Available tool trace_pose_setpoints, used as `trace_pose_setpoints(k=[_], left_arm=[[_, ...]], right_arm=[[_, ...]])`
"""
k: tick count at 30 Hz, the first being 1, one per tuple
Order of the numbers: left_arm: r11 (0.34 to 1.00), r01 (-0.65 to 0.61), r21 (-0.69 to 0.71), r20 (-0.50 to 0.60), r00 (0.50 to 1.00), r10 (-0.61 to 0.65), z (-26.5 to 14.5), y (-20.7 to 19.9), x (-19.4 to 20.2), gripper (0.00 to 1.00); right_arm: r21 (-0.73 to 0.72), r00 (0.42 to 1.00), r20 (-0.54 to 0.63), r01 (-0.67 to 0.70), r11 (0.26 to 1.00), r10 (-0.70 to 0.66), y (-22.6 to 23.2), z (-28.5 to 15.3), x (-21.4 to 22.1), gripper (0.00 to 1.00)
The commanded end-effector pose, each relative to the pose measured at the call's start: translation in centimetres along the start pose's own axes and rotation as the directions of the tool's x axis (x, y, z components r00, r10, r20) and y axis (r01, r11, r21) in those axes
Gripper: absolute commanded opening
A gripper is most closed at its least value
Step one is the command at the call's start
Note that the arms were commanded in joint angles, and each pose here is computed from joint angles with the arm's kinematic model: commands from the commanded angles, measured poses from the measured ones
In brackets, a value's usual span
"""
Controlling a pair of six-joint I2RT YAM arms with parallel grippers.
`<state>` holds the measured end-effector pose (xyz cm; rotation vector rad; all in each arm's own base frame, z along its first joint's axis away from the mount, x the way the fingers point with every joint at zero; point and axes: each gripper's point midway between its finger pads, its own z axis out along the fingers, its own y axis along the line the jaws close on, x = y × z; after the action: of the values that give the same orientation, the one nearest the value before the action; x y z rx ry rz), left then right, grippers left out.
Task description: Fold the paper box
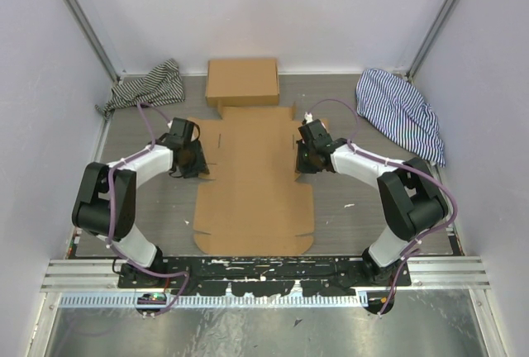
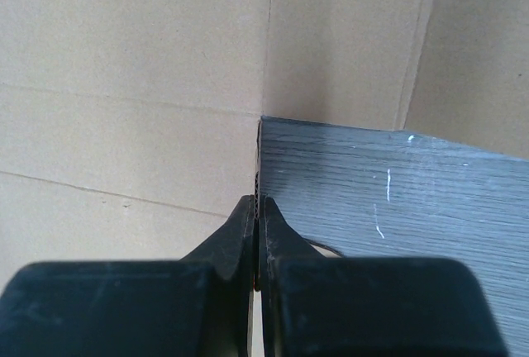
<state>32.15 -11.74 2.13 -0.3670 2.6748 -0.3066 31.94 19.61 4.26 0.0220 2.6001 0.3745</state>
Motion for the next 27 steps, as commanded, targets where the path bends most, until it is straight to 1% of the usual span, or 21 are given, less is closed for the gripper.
trace_pose_setpoints(k=[1, 7, 9, 16, 21, 24, 27], left_arm=[[0.998, -0.007, 0.064, -0.011, 1.000, 0.008, 0.8, -1.0, 0.1, 0.37], [0.993, -0.004, 0.114, -0.019, 1.000, 0.006, 0.1, -1.7, 0.6, 0.09], [0.990, -0.006, 0.144, -0.019, 1.000, 0.009, -0.5, -2.3, 0.6, 0.01], [0.964, -0.004, 0.265, 0.019, 1.000, -0.001, -3.7, -4.5, 0.3, 0.00], [0.935, -0.028, 0.355, 0.060, 0.998, 0.008, -5.7, -7.0, 0.2, 0.00], [0.924, -0.041, 0.381, 0.054, 0.998, 0.022, -5.6, -8.4, 0.3, 0.00], [0.922, -0.040, 0.386, 0.019, 0.999, 0.035, -4.4, -9.1, 0.9, 0.00]], right_arm=[[-0.015, 0.999, 0.050, 0.020, 1.000, -0.019, 1.0, -0.6, -1.8, 0.01], [-0.007, 0.998, 0.050, 0.023, 1.000, -0.023, 0.8, -0.6, -1.8, 0.01], [-0.004, 0.999, 0.048, 0.023, 1.000, -0.023, 0.8, -0.6, -1.8, 0.01], [-0.002, 0.999, 0.047, 0.027, 1.000, -0.027, 0.8, -1.0, -1.9, 0.01], [-0.003, 0.999, 0.041, 0.036, 0.999, -0.035, 1.2, -1.1, -2.0, 0.01], [-0.005, 0.999, 0.036, 0.041, 0.999, -0.041, 1.5, -0.9, -1.9, 0.01], [-0.004, 0.999, 0.029, 0.044, 0.999, -0.044, 1.7, -0.8, -1.7, 0.01]])
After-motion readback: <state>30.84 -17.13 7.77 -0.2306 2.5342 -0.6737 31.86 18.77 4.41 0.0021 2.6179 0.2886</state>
